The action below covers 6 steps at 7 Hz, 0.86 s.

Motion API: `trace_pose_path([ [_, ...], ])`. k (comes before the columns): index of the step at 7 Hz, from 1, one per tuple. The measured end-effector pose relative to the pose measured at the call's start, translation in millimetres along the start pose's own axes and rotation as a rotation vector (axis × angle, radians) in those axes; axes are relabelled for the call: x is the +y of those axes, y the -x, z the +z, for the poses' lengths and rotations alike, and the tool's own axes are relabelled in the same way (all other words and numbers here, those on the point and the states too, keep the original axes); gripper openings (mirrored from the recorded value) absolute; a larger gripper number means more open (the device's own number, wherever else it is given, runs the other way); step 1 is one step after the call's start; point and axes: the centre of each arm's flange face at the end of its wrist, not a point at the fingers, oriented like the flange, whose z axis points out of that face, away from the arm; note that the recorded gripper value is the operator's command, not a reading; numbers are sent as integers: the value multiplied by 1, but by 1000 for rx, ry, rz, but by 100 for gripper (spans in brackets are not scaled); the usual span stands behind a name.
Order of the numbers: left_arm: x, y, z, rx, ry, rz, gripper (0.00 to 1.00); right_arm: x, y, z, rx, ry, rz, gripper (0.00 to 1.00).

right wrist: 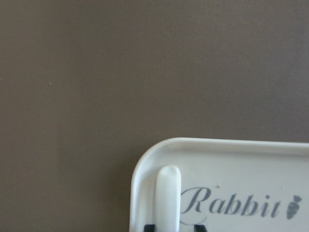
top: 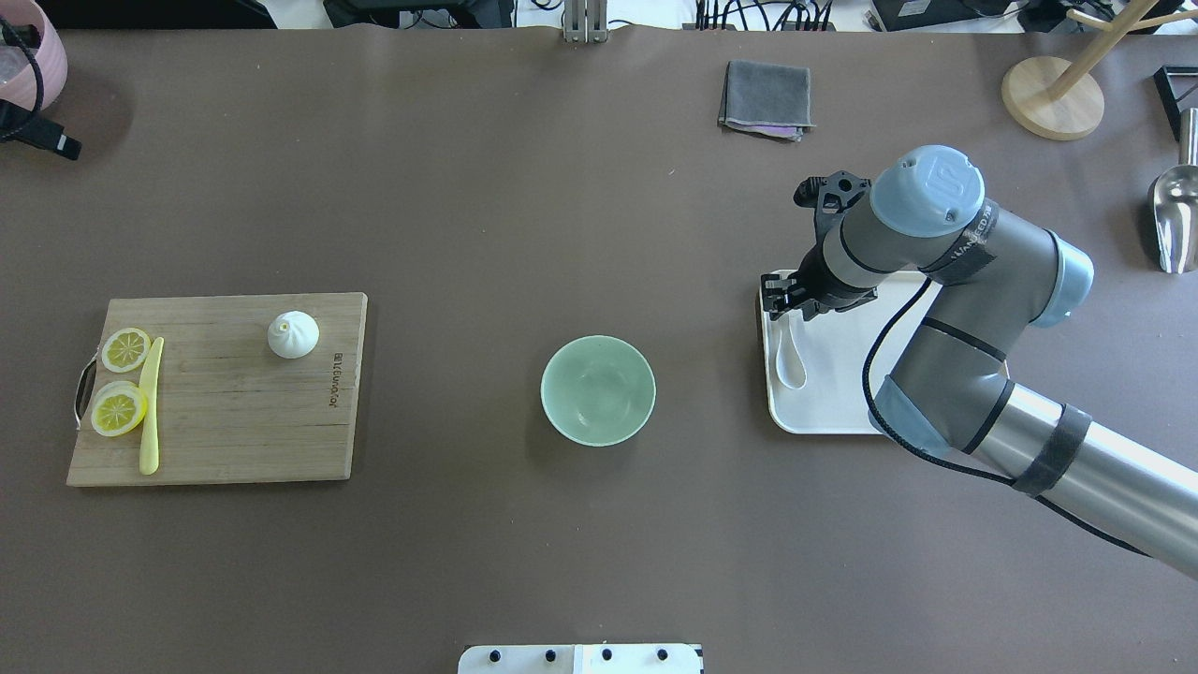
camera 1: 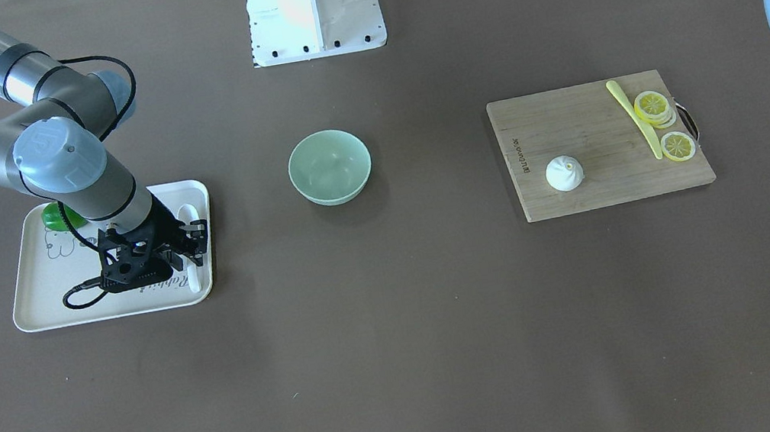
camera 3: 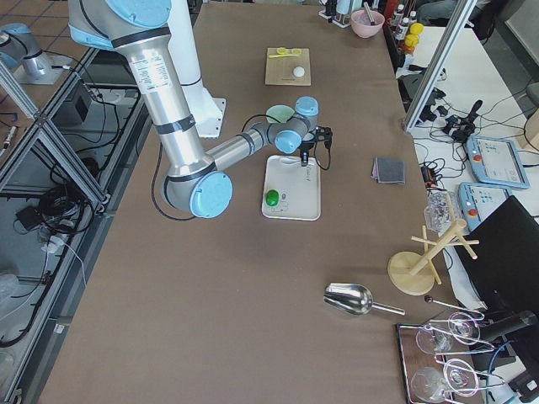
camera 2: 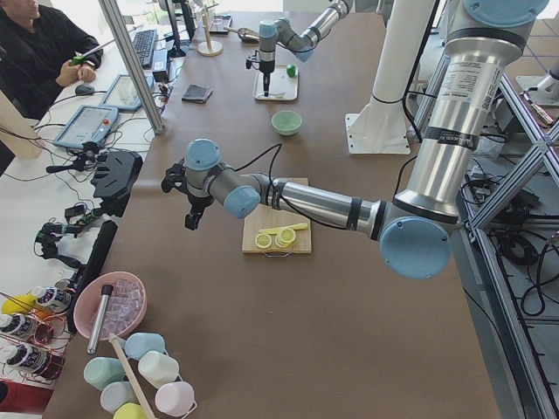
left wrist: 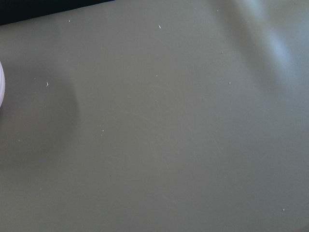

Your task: Put spoon and bun in bowl

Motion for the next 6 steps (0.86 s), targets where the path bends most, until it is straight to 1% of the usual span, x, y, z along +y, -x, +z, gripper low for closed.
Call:
trace_pose_path([
  [2,0,0,0,2,0,1,98,4,4,3,-1,7,-6,39],
  [3,0,-1,0,2,-1,1,98,6,5,4,-1,9,-8,32],
  [4,-1,-1,0,3,-1,1,98,7,5,5,-1,11,-9,1],
  [6,-5,-7,-4,6,-11,1,98,6,4,4,-2,11,-8,0],
])
